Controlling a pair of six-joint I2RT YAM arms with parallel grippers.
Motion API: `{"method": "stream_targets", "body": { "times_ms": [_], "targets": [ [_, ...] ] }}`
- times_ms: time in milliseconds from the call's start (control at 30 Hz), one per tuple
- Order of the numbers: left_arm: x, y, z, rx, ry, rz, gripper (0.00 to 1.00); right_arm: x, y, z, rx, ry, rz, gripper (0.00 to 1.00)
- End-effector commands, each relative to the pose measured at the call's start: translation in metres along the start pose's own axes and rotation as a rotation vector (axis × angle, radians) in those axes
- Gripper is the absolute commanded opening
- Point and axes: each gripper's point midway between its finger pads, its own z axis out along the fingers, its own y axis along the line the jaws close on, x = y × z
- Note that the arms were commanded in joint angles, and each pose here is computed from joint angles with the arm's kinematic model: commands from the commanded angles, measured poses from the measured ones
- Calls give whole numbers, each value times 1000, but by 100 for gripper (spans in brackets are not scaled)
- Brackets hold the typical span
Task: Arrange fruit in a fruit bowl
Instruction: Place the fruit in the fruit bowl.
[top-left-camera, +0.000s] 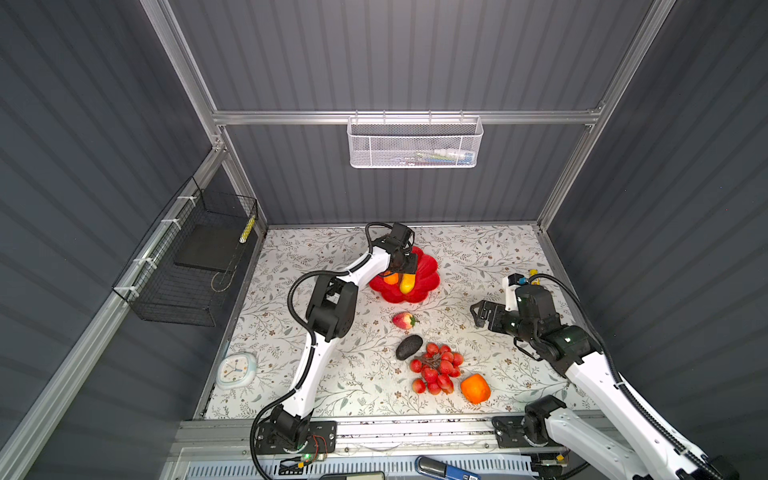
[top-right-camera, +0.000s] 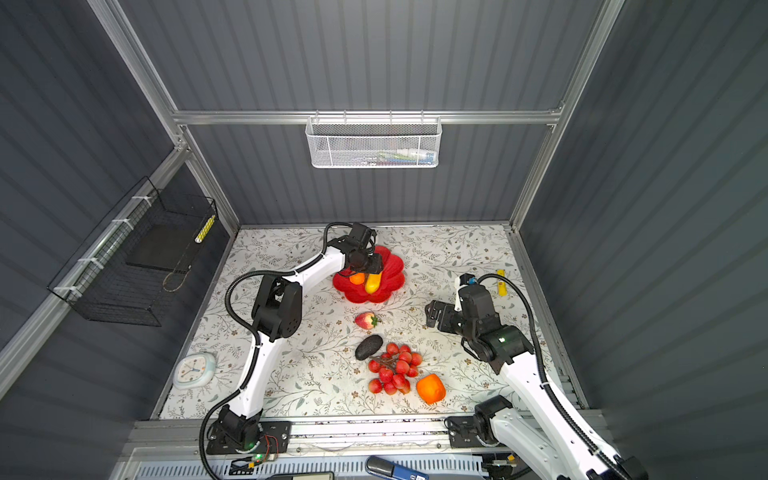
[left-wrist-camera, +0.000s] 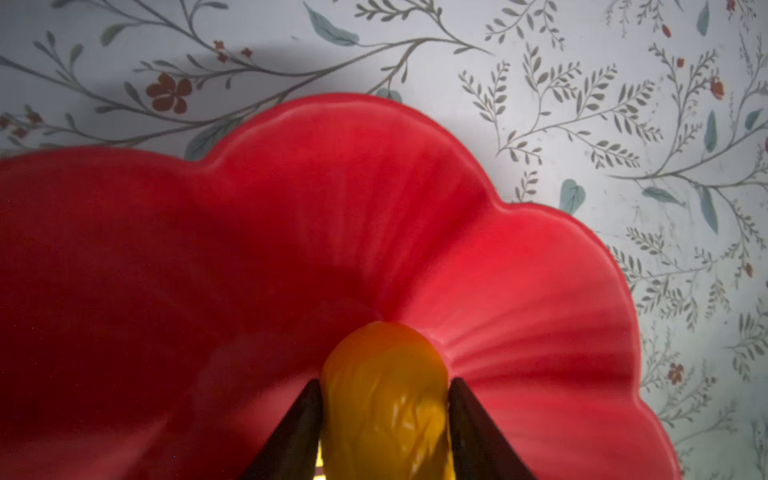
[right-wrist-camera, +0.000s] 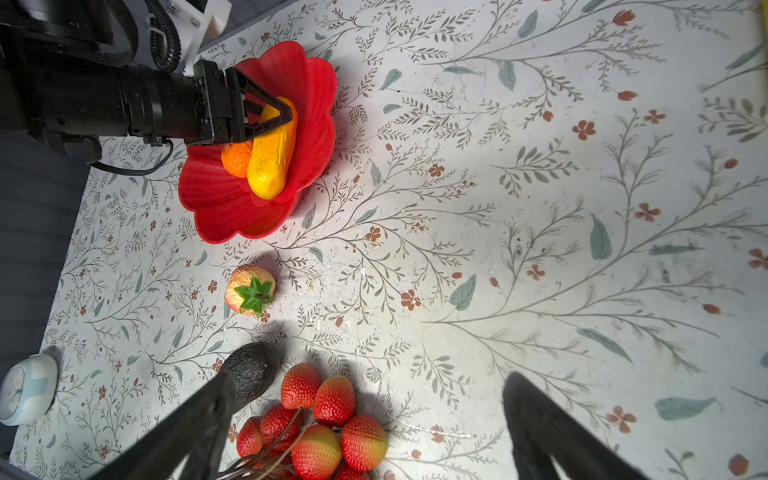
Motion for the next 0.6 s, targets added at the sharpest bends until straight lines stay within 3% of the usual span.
{"method": "stream_targets", "body": {
  "times_ms": [0, 100, 167, 367, 467, 567],
  "targets": [
    [1, -2, -7, 12, 15, -25, 68, -1, 6, 6, 2, 9, -30, 99],
    [-23, -12, -37, 35, -77, -21, 82, -5, 24, 16, -30, 21, -67, 99],
    [-43, -22, -65, 52, -154, -14, 87, -9, 38, 22, -49, 30, -102, 99],
    [-99, -37, -193, 42, -506, 10, 97, -2, 94, 56, -155, 100, -197, 99],
    [-96, -23, -250, -33, -665, -17, 100, 9, 120, 73, -185, 146, -249, 98],
    [-65, 5, -283, -141, -753, -68, 100, 22, 141, 91, -194, 194, -295, 98]
  ]
}}
